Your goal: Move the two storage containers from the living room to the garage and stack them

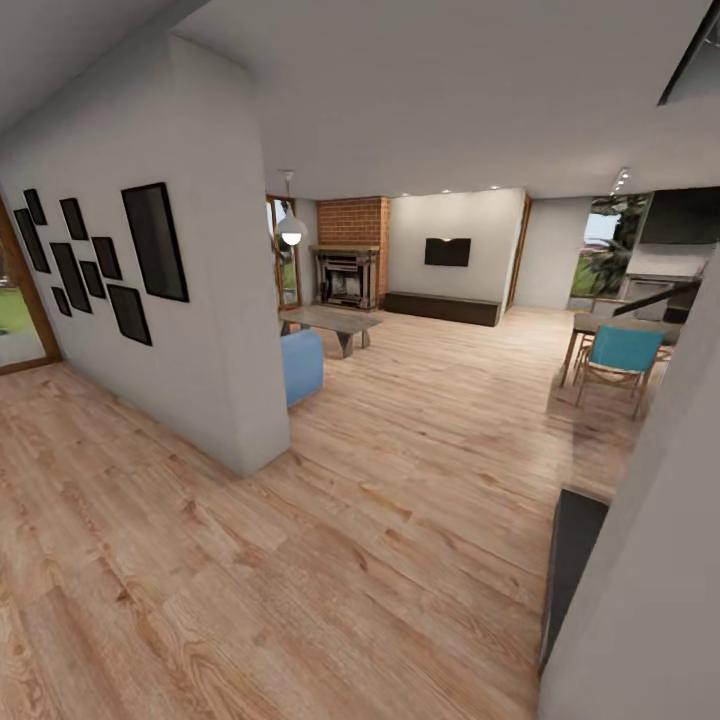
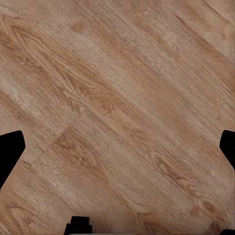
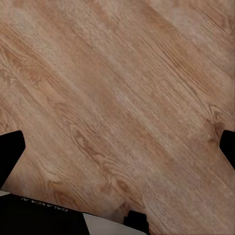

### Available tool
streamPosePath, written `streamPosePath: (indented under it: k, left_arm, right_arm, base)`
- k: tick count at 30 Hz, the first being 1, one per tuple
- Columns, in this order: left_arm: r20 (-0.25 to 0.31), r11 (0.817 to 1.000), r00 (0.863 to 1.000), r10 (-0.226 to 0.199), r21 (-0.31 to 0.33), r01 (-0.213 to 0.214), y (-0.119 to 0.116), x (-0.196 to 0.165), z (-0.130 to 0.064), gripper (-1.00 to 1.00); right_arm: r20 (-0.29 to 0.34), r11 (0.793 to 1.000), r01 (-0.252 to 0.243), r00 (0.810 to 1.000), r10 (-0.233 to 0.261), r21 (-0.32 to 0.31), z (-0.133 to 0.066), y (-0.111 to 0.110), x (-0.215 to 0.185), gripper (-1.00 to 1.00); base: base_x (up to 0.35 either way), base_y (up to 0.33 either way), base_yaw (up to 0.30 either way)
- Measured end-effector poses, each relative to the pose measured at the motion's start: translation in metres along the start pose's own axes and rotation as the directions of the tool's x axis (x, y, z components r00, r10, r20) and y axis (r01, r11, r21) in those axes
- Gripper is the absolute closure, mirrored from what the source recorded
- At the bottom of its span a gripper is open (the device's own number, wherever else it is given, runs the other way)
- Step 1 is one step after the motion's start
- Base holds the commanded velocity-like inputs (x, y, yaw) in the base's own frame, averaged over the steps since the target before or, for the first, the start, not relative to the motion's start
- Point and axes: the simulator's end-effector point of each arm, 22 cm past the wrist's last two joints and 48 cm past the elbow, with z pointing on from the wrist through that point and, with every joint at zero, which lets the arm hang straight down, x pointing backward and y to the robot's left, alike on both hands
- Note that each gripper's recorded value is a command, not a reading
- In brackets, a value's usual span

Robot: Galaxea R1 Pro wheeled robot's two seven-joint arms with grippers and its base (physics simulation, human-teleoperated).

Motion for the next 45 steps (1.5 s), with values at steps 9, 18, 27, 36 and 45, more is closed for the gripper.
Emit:
streamPosePath:
  k: [9,18,27,36,45]
  left_arm:
    - [0.000,1.000,1.000,0.000,0.000,0.000,0.0002,-0.0001,0.0000,-1.00]
    - [0.000,1.000,1.000,0.000,0.000,0.000,0.0001,-0.0001,0.0000,-1.00]
    - [0.000,1.000,1.000,0.000,-0.001,0.000,0.0006,-0.0002,0.0000,-1.00]
    - [0.001,1.000,1.000,0.000,-0.001,0.000,0.0004,-0.0003,0.0000,-1.00]
    - [0.000,1.000,1.000,0.000,-0.001,0.000,0.0004,0.0000,0.0000,-1.00]
  right_arm:
    - [0.000,1.000,0.001,1.000,-0.001,0.000,0.0000,0.0001,-0.0001,-1.00]
    - [0.000,1.000,0.000,1.000,0.000,0.000,0.0000,0.0000,0.0000,-1.00]
    - [0.001,1.000,0.000,1.000,0.000,0.000,0.0001,0.0001,-0.0004,-1.00]
    - [0.000,1.000,0.001,1.000,-0.001,0.000,0.0000,-0.0001,-0.0003,-1.00]
    - [0.000,1.000,0.000,1.000,0.000,0.000,0.0000,0.0001,0.0001,-1.00]
  base:
    - [0.323,0.000,0.000]
    - [0.323,0.000,0.000]
    - [0.323,0.000,0.000]
    - [0.323,0.000,0.000]
    - [0.323,0.000,0.000]
